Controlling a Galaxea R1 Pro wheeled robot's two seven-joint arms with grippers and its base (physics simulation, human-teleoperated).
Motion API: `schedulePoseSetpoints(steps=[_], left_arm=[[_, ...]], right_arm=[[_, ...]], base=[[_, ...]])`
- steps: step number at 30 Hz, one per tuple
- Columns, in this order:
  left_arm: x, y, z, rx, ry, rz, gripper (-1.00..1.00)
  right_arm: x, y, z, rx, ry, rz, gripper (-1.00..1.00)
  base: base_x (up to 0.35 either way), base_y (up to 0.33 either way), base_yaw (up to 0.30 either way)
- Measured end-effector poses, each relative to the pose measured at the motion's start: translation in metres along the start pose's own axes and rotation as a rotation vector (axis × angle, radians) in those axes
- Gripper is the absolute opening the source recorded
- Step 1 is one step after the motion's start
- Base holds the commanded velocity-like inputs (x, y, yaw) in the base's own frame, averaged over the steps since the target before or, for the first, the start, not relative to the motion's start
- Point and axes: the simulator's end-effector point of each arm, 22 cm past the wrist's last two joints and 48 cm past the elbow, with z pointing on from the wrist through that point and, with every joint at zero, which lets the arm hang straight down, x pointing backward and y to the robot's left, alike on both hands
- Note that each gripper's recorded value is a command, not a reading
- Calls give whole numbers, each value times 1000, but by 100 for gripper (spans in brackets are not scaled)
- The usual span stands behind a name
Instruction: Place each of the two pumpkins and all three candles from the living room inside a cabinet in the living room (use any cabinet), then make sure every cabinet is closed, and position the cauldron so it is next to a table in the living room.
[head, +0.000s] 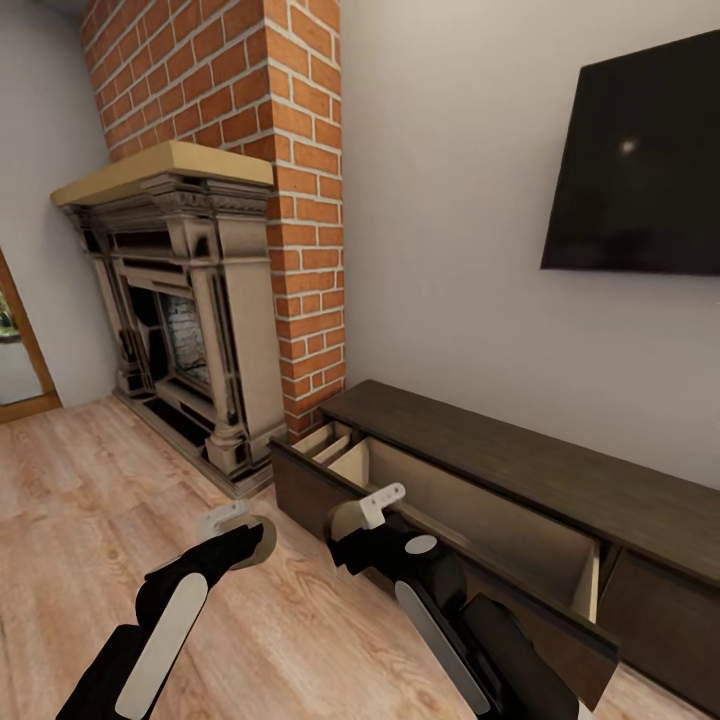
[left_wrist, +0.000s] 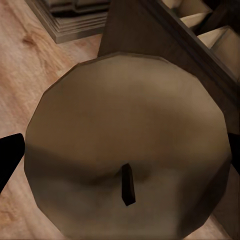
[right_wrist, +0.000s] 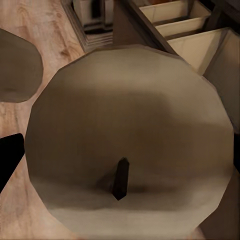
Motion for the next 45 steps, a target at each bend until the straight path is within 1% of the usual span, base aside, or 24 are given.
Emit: schedulePoseSetpoints(steps=[20, 25, 27, 32, 37, 45], left_arm=[[-38, -19, -15, 16, 8, -8, -100], [-48, -24, -19, 19, 9, -8, -100], [-52, -26, -21, 20, 10, -8, -100], [-59, -29, -23, 19, 16, -8, -100], [-66, -32, -25, 18, 23, -8, -100], [-72, -35, -26, 12, 36, -7, -100]], right_arm=[[-43, -3, -15, -15, 1, -1, -100], [-59, -7, -21, -13, -10, 3, -100], [-72, -8, -27, -11, -33, 5, -100], [-96, -11, -35, -11, -64, 6, -100], [-110, -16, -39, -7, -71, 5, -100], [-118, -19, -40, -11, -60, 10, -100]], base=[[0, 0, 0], [0, 0, 0], [0, 0, 0], [0, 0, 0], [0, 0, 0], [0, 0, 0]])
